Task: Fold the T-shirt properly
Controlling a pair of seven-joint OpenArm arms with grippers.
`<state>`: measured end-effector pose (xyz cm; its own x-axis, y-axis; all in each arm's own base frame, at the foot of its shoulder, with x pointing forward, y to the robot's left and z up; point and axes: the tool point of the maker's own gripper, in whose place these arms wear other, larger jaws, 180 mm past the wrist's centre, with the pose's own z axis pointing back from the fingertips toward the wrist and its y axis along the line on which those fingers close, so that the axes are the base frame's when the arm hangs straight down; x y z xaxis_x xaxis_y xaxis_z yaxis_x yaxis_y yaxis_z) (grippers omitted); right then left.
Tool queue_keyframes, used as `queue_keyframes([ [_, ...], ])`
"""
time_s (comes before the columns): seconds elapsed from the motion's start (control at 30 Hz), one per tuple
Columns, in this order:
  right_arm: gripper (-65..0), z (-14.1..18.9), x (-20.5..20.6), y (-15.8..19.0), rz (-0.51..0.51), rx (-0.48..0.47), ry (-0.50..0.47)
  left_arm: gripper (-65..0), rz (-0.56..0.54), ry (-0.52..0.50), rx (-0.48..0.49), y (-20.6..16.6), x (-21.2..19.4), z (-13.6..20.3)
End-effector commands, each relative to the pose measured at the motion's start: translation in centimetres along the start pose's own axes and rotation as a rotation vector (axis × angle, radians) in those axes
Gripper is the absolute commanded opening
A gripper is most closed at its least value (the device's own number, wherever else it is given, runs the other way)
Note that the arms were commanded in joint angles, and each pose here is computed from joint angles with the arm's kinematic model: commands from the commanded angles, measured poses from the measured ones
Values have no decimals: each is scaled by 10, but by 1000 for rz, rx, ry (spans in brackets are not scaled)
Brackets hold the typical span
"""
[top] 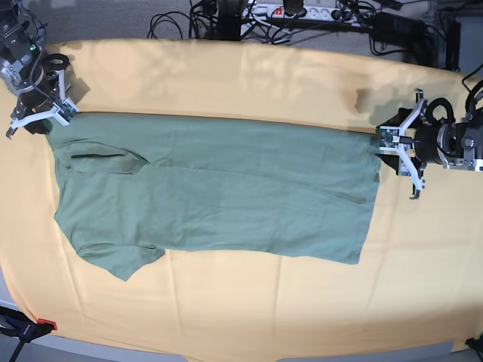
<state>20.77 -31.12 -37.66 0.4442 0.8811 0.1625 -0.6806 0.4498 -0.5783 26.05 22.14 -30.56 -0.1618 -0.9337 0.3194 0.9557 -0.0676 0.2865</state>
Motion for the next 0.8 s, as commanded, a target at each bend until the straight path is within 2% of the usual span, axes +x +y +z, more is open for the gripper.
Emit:
queue_keyframes([
  [0.0,-376,2,-4,-10,30,-20,15,-390,-2,-2,33,10,0,10],
  [0.07,-465,2,-3,-10,32,-21,14,-390,-1,-2,33,10,0,10],
  [0.17,-642,2,-4,-10,31,-22,15,-390,-1,-2,33,10,0,10],
  [0.2,-650,2,-4,-10,32,-22,16,-402,-1,-1,33,10,0,10],
  [0.3,-650,2,-4,-10,31,-22,16,-528,0,-4,32,10,1,10],
  [0.33,-650,2,-4,-10,32,-22,15,-545,5,-9,31,10,1,10],
  [0.4,-650,2,-4,-10,31,-22,16,-541,13,-16,28,9,3,10],
  [0.57,-650,2,-4,-10,31,-23,19,-317,15,-16,23,7,2,9],
  [0.7,-650,2,-4,-10,30,-23,19,-305,20,-12,0,-2,0,4],
  [0.77,-650,2,-4,-11,26,-29,19,-305,-12,24,-10,-8,-6,0],
])
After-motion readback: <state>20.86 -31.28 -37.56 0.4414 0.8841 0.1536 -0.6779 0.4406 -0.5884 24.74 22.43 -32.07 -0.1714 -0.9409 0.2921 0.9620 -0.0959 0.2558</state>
